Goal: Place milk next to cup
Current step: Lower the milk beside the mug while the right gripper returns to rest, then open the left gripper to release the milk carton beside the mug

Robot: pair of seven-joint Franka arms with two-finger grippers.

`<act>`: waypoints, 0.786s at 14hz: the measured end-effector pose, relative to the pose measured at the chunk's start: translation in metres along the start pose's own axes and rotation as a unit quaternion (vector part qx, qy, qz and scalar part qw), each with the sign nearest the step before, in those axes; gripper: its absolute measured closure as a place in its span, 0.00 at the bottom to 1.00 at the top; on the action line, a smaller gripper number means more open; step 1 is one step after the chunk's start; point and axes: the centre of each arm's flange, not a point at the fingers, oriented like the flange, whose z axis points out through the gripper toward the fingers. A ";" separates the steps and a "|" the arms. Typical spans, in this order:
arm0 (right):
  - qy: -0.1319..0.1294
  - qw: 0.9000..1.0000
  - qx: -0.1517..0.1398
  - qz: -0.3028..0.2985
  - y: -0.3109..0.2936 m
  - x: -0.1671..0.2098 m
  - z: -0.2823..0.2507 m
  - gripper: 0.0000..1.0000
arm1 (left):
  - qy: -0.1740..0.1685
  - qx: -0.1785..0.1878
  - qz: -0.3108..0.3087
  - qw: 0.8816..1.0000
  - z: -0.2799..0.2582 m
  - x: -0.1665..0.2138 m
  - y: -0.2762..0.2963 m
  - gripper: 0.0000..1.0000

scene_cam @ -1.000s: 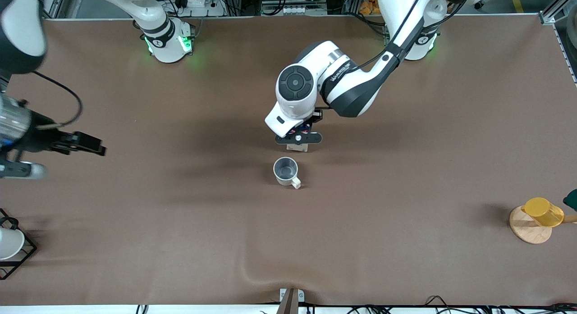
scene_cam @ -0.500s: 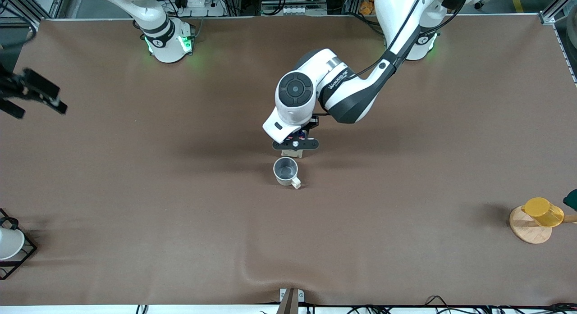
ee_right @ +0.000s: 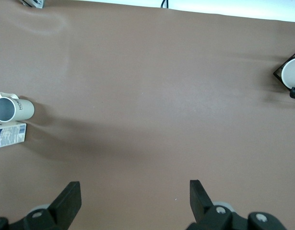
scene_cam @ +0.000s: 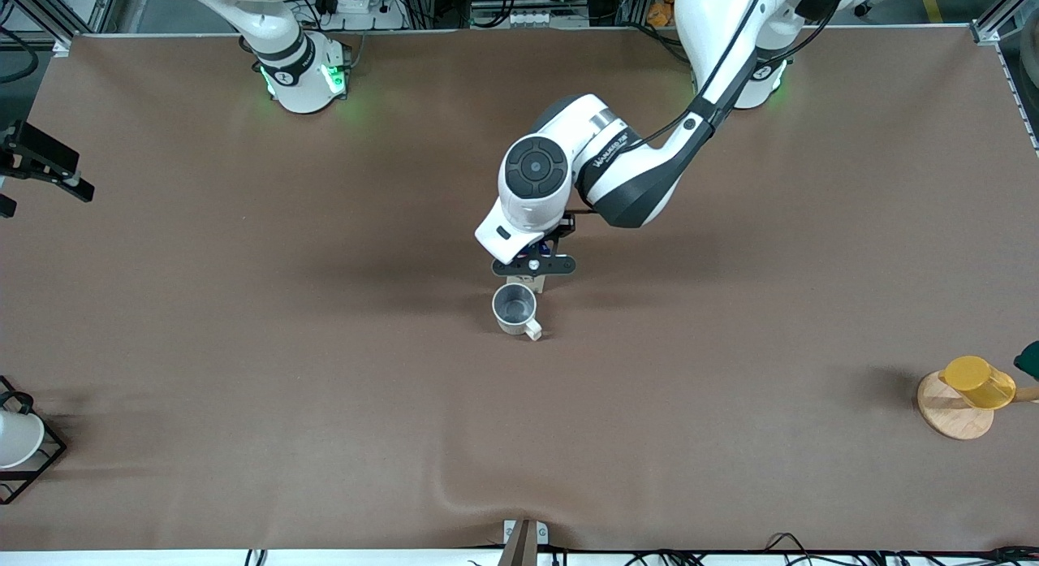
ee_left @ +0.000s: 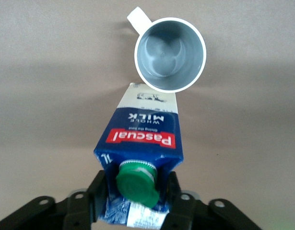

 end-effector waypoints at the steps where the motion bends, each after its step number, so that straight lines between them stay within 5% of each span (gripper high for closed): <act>1: -0.004 1.000 -0.003 0.000 0.000 0.000 0.003 0.00 | 0.000 -0.001 0.000 1.000 0.000 0.000 0.000 0.30; 4: -0.018 1.000 -0.014 0.009 -0.003 -0.003 0.012 0.00 | 0.003 -0.004 0.000 1.000 -0.003 0.001 0.001 0.01; 11: -0.026 0.999 -0.018 0.016 -0.011 -0.003 0.019 0.00 | 0.035 -0.018 -0.023 0.999 -0.097 0.002 -0.037 0.00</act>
